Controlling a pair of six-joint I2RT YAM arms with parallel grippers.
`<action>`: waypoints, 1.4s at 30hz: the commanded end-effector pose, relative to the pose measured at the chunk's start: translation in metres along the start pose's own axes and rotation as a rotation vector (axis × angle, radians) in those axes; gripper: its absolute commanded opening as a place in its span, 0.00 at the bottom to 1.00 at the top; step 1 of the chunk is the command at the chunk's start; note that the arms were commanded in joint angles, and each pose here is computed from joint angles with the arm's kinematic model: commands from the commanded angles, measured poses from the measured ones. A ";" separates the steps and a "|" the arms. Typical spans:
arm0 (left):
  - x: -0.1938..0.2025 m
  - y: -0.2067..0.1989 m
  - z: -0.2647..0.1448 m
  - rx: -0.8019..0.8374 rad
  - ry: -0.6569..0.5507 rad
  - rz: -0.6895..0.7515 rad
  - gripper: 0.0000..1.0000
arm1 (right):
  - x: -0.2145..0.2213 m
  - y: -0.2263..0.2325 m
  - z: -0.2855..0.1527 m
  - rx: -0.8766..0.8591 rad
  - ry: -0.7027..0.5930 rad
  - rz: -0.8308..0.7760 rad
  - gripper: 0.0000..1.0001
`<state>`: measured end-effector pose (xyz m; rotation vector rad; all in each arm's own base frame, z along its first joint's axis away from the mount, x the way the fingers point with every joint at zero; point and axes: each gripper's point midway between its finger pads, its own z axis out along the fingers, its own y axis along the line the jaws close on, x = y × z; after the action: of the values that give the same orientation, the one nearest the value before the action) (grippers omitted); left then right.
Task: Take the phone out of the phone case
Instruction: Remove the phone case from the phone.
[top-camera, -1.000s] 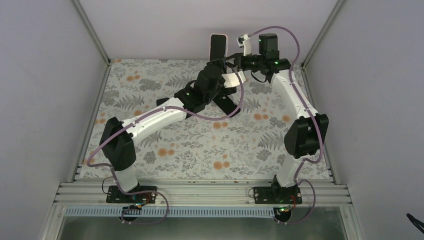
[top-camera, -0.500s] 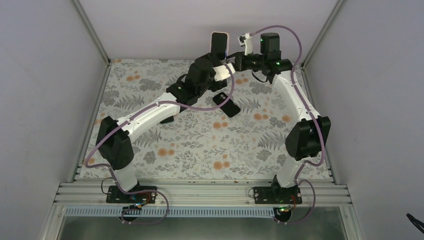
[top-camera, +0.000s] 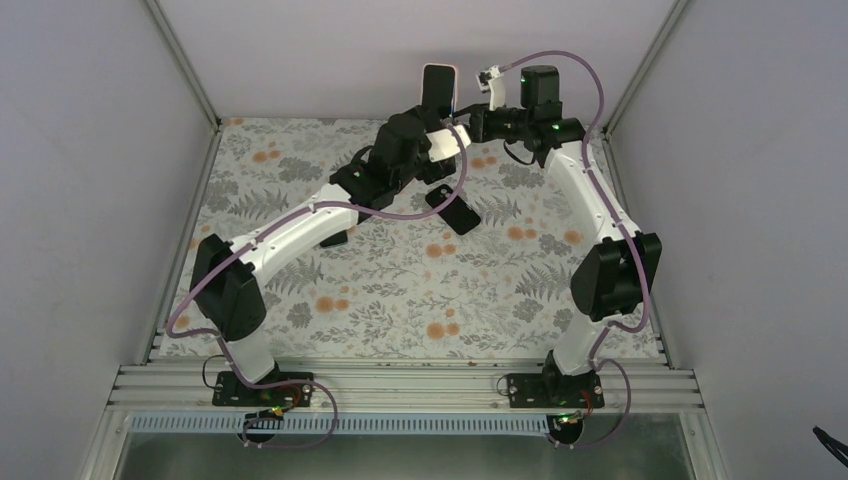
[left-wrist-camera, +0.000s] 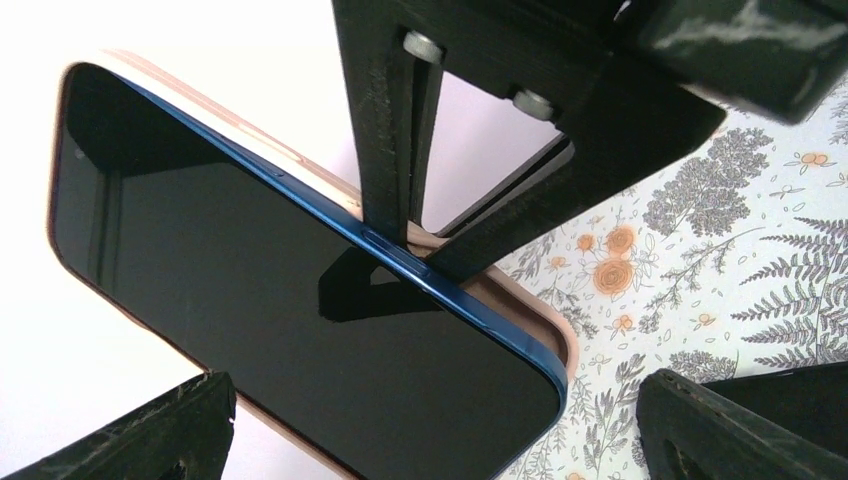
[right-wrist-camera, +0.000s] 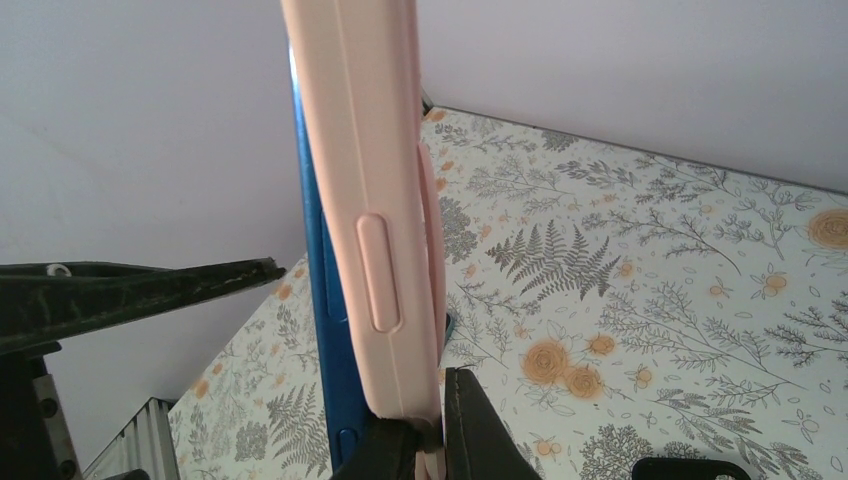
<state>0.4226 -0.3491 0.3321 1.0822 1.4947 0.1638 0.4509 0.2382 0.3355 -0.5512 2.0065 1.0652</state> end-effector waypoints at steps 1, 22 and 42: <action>-0.026 0.025 -0.024 -0.041 -0.076 -0.038 0.98 | -0.016 0.015 -0.005 -0.037 -0.051 -0.067 0.03; -0.011 0.028 -0.001 -0.075 -0.025 -0.045 0.98 | -0.017 0.021 -0.005 -0.068 -0.050 -0.071 0.03; -0.002 0.049 -0.003 -0.411 0.007 0.030 0.86 | -0.019 0.030 -0.009 -0.100 -0.054 -0.061 0.03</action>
<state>0.4370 -0.3436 0.3469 0.9628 1.4574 0.2726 0.4533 0.2402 0.3434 -0.5673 1.9630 1.0688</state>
